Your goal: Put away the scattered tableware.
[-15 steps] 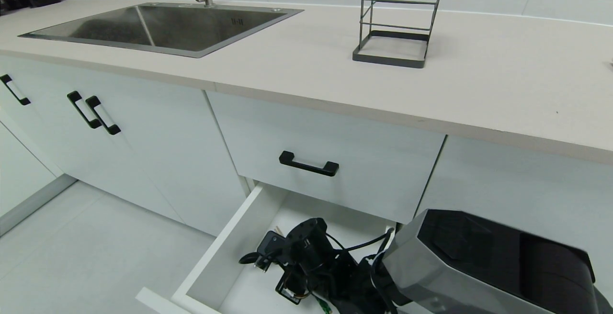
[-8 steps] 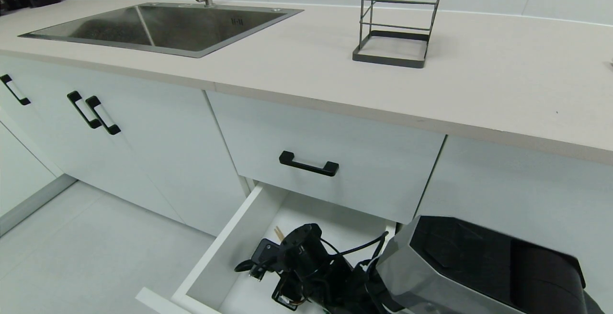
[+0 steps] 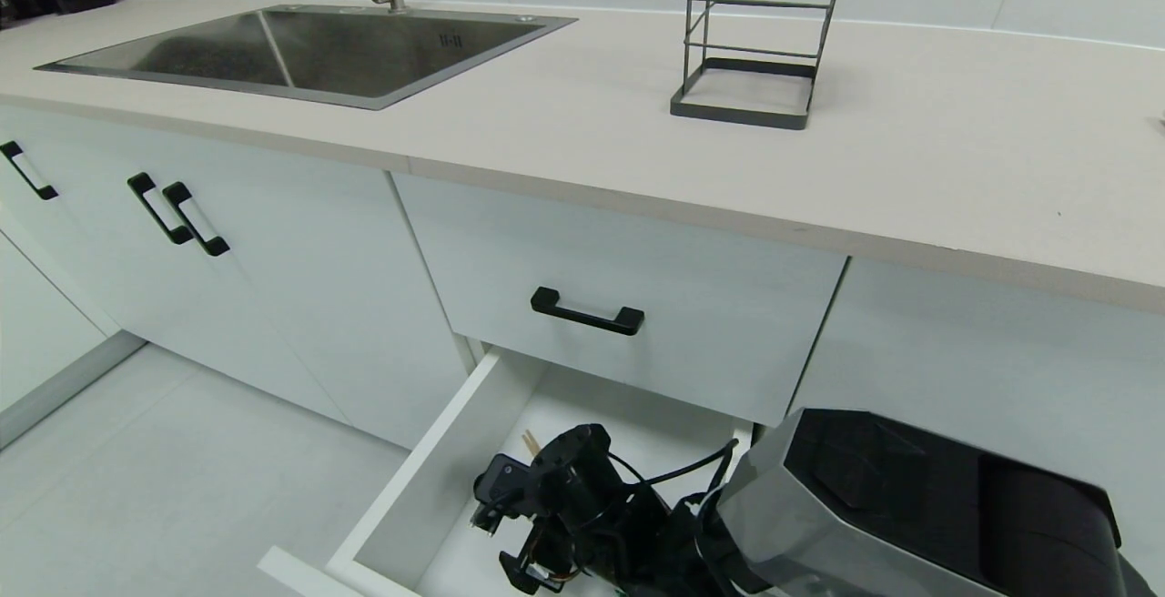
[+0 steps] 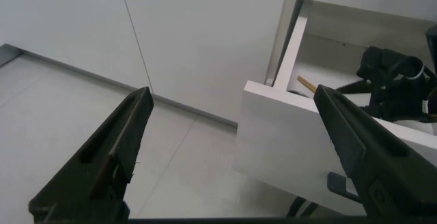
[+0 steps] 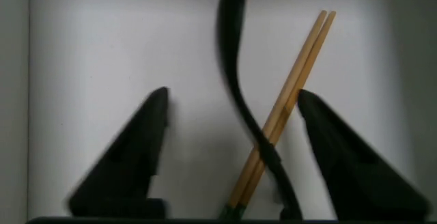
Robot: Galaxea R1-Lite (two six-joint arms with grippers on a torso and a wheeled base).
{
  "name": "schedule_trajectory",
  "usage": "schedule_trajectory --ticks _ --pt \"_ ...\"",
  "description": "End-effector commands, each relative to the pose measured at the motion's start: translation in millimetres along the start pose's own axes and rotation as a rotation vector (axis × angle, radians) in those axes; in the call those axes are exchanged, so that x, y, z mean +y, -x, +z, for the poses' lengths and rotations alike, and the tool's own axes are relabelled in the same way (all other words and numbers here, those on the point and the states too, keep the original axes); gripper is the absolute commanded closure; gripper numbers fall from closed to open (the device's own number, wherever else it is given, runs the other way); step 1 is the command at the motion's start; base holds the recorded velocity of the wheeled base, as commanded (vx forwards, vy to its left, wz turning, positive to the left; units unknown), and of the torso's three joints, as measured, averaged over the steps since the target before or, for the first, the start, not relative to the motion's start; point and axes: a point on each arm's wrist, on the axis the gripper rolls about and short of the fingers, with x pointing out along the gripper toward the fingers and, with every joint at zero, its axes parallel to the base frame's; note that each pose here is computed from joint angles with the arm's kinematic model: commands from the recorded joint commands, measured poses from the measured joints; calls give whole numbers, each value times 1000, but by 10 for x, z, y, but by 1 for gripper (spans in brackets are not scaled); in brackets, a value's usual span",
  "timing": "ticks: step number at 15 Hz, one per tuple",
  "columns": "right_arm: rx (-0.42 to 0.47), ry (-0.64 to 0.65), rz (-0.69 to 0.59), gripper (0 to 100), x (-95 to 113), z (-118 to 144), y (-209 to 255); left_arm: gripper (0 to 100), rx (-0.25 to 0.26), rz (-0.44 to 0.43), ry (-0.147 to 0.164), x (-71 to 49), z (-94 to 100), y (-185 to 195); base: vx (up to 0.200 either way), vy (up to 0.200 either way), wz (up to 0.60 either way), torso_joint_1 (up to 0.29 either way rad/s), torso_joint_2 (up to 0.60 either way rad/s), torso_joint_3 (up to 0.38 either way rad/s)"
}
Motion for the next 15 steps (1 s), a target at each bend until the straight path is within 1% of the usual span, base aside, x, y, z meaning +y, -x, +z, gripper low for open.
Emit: schedule_trajectory --ticks 1,2,4,5,6,7,9,10,12,15 --pt "-68 6 0 0 11 266 199 0 0 1 2 0 -1 0 0 0 0 0 0 0" --pt "-94 10 5 0 31 377 333 0 0 1 0 0 -1 0 0 0 0 0 0 0" --pt "-123 9 0 0 -33 503 620 0 0 1 0 0 -1 0 0 0 0 0 0 0" --pt "-149 8 2 0 -32 590 786 0 0 1 0 0 -1 0 0 0 0 0 0 0" --pt "-157 7 5 0 -23 614 841 0 0 1 2 0 -1 0 0 0 0 0 0 0" --pt "-194 8 4 0 -40 734 1055 0 0 1 0 0 -1 0 0 0 0 0 0 0" --pt "-223 4 11 0 -52 794 1342 0 0 1 0 0 -1 0 0 0 0 0 0 0" --pt "-226 -5 18 0 -38 773 1446 0 0 1 0 0 -1 0 0 0 0 0 0 0" --pt "-229 -35 46 0 58 722 1686 0 0 1 0 0 -1 0 0 0 0 0 0 0" --pt "-258 -54 33 0 77 471 1959 0 0 1 2 0 -1 0 0 0 0 0 0 0"
